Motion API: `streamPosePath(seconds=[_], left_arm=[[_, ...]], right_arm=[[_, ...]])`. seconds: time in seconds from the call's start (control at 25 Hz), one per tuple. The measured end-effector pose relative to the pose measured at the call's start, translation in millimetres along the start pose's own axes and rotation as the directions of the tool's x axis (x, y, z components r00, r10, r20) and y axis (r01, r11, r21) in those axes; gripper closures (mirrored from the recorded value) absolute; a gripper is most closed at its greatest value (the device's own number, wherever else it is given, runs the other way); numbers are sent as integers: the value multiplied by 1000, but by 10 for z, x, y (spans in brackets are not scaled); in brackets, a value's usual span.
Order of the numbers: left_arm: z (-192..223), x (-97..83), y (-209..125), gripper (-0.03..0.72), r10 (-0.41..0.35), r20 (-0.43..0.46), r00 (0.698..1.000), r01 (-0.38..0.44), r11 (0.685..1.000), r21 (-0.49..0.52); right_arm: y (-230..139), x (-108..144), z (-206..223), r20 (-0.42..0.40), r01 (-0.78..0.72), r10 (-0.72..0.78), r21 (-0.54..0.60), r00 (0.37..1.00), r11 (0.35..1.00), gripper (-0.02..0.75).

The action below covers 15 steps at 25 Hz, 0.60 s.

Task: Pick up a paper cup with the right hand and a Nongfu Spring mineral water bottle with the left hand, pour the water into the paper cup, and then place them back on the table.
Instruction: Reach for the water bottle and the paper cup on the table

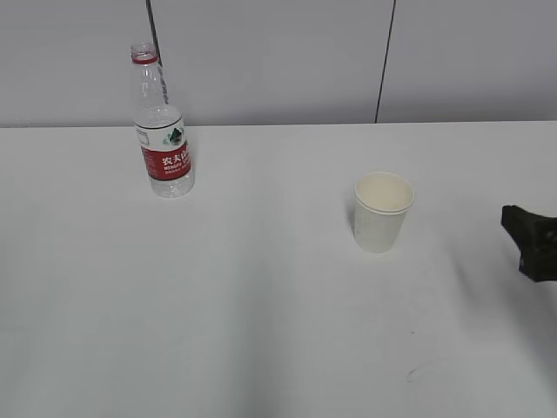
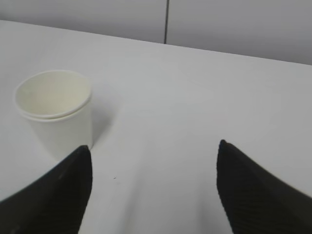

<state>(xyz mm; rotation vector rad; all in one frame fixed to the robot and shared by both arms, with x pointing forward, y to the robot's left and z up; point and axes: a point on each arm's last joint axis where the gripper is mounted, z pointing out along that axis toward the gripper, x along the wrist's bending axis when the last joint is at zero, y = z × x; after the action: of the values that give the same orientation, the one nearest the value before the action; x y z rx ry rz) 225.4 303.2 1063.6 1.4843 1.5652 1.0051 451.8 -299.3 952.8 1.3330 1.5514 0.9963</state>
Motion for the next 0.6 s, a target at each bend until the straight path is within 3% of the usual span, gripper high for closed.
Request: streamPosePath(seconds=[0.36, 0.6], left_arm=[[0, 0, 0, 449, 0, 0, 1000, 0, 1000, 0], [0, 0, 0, 449, 0, 0, 1000, 0, 1000, 0]], right_arm=[[-181, 246, 112, -250, 114, -125, -59, 960, 992, 153], [-229, 309, 237, -335, 85, -88, -21, 938, 996, 141]])
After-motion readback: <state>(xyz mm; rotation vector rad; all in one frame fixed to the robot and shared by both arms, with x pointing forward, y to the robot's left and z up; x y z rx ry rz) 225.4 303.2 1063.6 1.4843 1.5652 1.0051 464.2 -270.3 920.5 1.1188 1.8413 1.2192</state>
